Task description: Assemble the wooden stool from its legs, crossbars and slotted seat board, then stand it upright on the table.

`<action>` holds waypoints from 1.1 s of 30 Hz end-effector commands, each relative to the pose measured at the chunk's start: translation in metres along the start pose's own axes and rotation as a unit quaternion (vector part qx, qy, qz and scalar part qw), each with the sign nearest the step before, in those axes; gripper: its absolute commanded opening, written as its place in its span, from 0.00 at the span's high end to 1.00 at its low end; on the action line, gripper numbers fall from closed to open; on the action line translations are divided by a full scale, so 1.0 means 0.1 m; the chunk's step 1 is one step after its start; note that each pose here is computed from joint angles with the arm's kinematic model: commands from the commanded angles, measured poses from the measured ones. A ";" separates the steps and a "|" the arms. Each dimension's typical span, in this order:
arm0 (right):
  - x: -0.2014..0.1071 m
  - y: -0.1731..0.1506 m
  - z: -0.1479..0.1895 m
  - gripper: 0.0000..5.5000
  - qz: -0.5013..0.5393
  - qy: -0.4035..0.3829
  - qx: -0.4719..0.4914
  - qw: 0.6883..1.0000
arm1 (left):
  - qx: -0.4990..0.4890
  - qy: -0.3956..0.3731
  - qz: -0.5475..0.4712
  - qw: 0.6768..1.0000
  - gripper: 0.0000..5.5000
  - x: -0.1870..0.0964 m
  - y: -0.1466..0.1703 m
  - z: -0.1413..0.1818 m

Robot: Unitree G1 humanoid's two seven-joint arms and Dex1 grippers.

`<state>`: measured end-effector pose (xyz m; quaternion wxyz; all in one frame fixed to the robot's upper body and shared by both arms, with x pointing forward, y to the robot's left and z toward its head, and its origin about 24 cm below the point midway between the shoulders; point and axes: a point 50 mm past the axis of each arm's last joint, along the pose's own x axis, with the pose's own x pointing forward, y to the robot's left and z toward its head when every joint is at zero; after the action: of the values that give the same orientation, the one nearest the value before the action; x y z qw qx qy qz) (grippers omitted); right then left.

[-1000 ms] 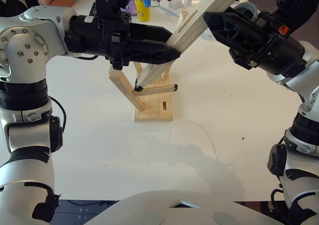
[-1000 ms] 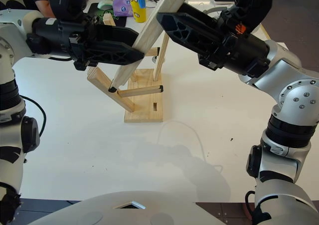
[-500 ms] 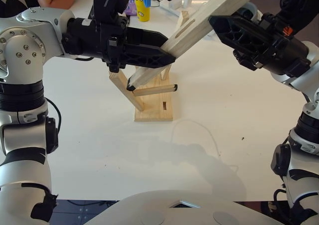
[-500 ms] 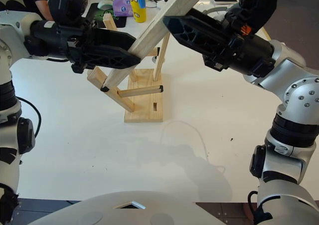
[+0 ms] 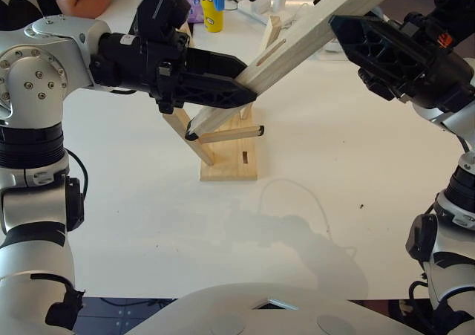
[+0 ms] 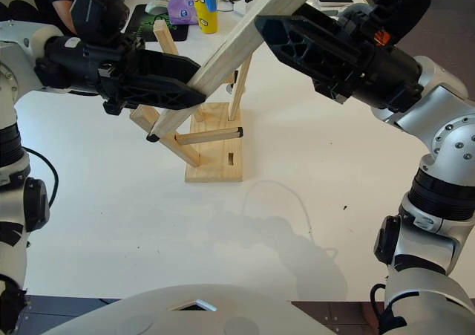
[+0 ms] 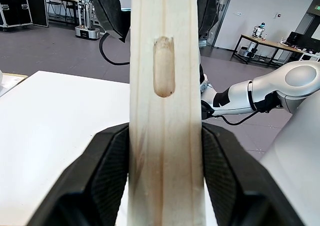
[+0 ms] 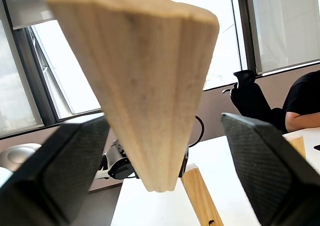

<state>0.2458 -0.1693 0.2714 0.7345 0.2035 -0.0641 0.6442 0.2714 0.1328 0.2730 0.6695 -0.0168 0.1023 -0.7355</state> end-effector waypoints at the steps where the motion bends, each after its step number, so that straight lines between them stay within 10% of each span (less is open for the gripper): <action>1: 0.07 0.04 -0.01 0.35 0.011 0.006 -0.003 1.000 | -0.001 0.010 0.002 1.000 0.62 -0.01 -0.01 -0.02; 10: 0.06 0.07 -0.05 0.61 0.022 0.014 0.009 1.000 | 0.003 0.014 0.008 1.000 0.62 0.00 0.01 -0.03; 17: 0.03 0.05 -0.10 0.63 0.016 0.013 0.012 1.000 | 0.045 0.010 0.026 0.999 0.62 0.01 0.02 -0.04; 26: 0.04 0.01 -0.17 0.63 0.009 0.012 0.015 1.000 | 0.057 -0.054 0.046 0.996 0.36 -0.09 -0.02 0.16; 33: -0.08 -0.01 -0.17 0.63 -0.006 0.035 0.020 0.999 | 0.127 -0.133 0.193 0.964 0.24 -0.73 -0.12 0.57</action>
<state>0.2468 -0.1634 0.2525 0.7335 0.2080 -0.0331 0.6462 0.2768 0.1713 0.3217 0.7589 -0.0288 -0.0456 -0.6490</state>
